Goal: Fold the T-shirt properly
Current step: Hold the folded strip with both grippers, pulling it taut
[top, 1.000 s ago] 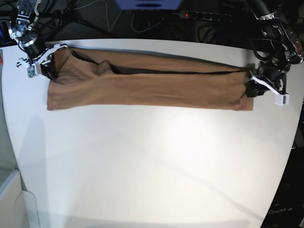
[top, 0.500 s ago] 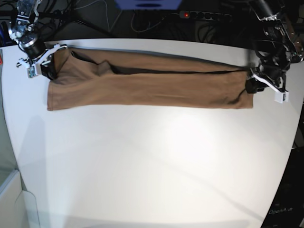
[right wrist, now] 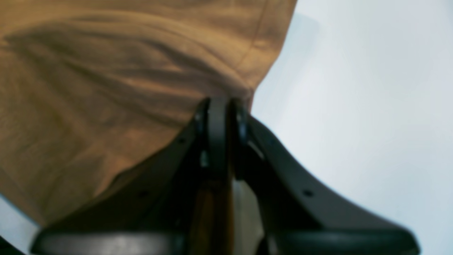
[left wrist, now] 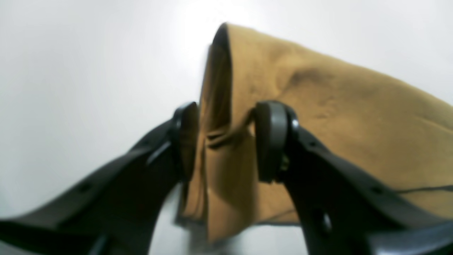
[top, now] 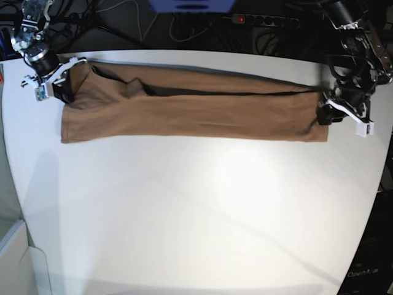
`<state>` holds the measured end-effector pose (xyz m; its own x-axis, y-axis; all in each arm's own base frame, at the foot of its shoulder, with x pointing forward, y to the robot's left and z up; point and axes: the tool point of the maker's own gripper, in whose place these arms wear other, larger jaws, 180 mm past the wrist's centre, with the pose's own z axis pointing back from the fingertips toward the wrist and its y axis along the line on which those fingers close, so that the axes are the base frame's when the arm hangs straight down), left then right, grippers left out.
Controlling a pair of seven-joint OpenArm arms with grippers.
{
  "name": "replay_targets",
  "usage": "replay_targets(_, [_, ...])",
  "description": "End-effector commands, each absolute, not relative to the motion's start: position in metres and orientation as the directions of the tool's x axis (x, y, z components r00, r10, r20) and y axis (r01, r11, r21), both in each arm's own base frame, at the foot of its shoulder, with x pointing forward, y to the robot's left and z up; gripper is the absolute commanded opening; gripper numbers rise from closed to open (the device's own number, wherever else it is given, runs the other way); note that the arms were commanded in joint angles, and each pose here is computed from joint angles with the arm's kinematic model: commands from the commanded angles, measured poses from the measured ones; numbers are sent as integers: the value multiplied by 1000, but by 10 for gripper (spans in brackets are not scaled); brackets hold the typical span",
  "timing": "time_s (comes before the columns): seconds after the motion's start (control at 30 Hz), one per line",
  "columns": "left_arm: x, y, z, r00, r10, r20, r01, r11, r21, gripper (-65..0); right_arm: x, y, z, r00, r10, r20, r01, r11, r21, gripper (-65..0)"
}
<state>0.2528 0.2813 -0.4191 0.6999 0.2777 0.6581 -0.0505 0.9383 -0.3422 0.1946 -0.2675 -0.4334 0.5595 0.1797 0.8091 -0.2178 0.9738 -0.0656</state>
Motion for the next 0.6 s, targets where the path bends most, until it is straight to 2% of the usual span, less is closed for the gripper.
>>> replay_targets(0.0, [264, 287, -401, 658, 262, 706, -26, 945, -327, -392, 197, -275, -431, 565, 208, 798, -223, 970, -96, -622])
replay_targets(0.17, [255, 290, -408, 724, 228, 651, -22, 951, -309, -391, 198, -275, -433, 567, 204, 798, -220, 971, -93, -622])
replay_targets(0.57, [261, 293, -422, 747, 248, 617, -45, 944, -326, -391, 198, -275, -432, 566, 204, 799, -220, 971, -93, -622])
